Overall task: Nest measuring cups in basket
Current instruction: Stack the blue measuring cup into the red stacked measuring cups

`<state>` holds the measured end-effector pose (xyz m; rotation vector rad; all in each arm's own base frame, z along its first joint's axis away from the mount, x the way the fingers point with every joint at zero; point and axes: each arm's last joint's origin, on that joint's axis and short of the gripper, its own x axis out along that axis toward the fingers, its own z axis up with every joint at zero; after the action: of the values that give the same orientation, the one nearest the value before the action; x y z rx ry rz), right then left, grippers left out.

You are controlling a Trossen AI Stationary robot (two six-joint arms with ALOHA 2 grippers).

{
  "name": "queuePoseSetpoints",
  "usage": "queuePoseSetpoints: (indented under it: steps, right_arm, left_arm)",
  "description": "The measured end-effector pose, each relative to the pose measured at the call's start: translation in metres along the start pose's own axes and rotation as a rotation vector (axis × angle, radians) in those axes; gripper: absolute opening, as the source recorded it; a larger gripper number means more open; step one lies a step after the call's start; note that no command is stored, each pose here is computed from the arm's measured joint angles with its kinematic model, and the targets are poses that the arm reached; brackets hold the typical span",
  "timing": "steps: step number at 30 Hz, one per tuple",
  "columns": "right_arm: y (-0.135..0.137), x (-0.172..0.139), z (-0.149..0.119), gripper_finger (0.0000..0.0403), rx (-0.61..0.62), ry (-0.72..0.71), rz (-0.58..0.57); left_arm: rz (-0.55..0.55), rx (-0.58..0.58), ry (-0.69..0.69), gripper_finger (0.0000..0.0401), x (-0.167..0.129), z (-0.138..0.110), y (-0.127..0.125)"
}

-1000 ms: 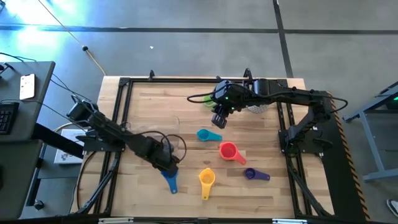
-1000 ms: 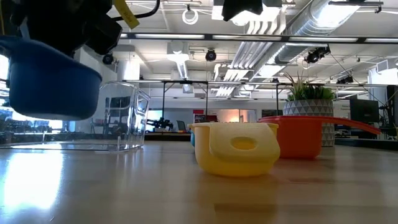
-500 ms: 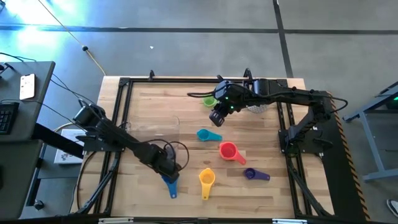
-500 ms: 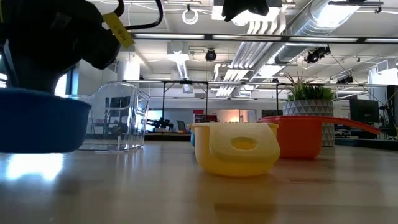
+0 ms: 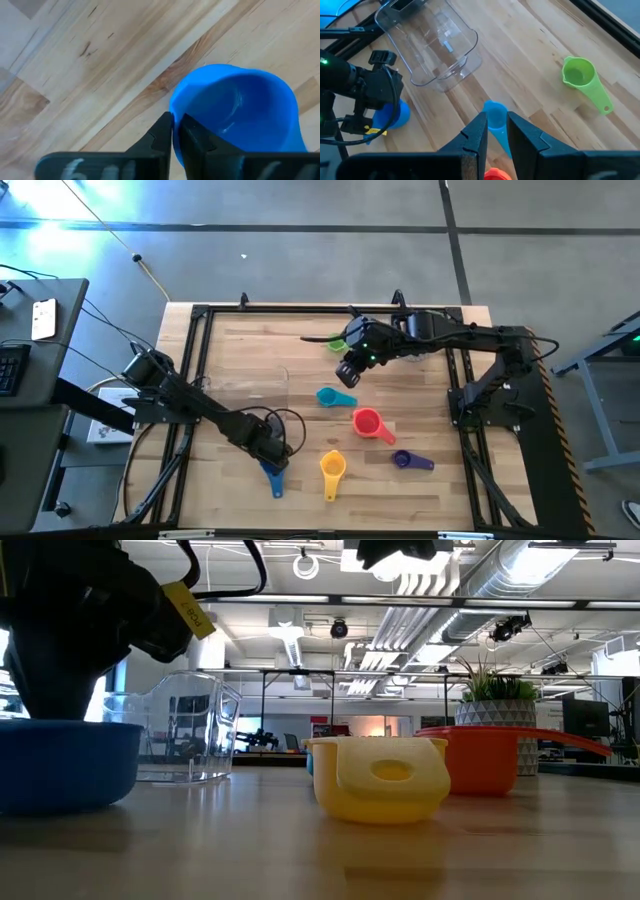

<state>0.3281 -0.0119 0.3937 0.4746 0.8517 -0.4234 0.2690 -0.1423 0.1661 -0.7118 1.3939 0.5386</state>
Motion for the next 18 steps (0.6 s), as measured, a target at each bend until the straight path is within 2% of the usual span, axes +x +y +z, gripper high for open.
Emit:
queuePoseSetpoints:
  steps: [10, 18]
  right_arm:
    - [0.007, -0.001, -0.004, 0.0064, 0.032, 0.004, 0.012]
    - [0.013, -0.002, -0.008, 0.0064, 0.015, 0.007, 0.032]
  left_arm:
    - [-0.008, 0.046, 0.006, 0.009, -0.004, 0.001, 0.001]
    - [-0.092, 0.028, -0.02, 0.0104, -0.03, 0.004, 0.005]
